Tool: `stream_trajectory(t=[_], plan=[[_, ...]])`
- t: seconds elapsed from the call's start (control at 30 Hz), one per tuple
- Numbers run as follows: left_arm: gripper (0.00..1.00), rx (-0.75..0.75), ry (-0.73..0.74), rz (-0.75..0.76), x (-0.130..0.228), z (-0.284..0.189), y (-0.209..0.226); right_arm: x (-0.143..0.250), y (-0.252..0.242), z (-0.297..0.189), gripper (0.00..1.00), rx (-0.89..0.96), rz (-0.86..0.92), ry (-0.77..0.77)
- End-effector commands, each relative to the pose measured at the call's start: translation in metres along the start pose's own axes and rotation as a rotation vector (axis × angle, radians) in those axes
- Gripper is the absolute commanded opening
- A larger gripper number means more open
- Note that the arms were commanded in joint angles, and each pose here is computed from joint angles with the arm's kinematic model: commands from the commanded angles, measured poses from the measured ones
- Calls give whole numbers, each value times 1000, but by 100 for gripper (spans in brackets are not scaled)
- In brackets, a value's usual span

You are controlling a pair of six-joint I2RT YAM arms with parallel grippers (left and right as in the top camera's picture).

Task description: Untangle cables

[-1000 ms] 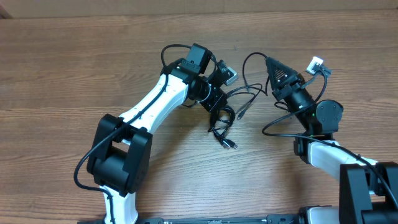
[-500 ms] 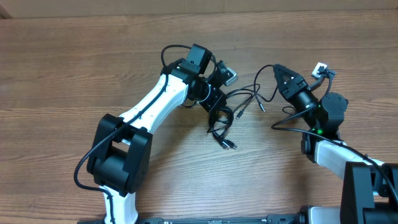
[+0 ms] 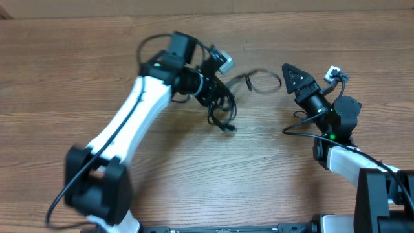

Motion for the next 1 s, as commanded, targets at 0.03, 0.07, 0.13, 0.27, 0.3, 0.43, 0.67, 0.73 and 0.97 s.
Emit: stream_trajectory(t=[0.03, 0.07, 0.13, 0.27, 0.3, 0.43, 0.67, 0.73, 0.97], plan=[[4, -15, -140, 100, -38, -49, -34, -6, 10, 1, 100, -46, -27, -12], [4, -27, -155, 116, -41, -57, -38, -5, 12, 1, 100, -59, -33, -5], [4, -62, -176, 142, -47, -69, -44, -3, 18, 1, 100, -93, -48, 17], [4, -131, -198, 174, -53, -85, -49, 2, 32, -1, 100, -177, -91, 71], [4, -133, -206, 180, -54, -87, -51, 3, 36, -2, 100, -199, -103, 83], [4, -134, -220, 171, -57, -90, -52, 10, 48, -3, 100, -263, -140, 118], [4, -143, -233, 177, -60, -91, -51, 31, 68, 0, 100, -359, -182, 174], [4, -144, -235, 179, -60, -91, -51, 40, 73, 0, 100, -386, -196, 207], [4, -261, -192, 109, -55, -92, -37, 53, 79, 1, 100, -416, -203, 260]])
Point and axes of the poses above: each gripper's point midway between its finger pads, its own z axis out along the fingers, its own y axis along the line the jaws close on, x = y × z, the point moved 6 cm from there along -z, back along the fingers, and after that the axes turned 10 degrees about z, right-handed, at the moved point
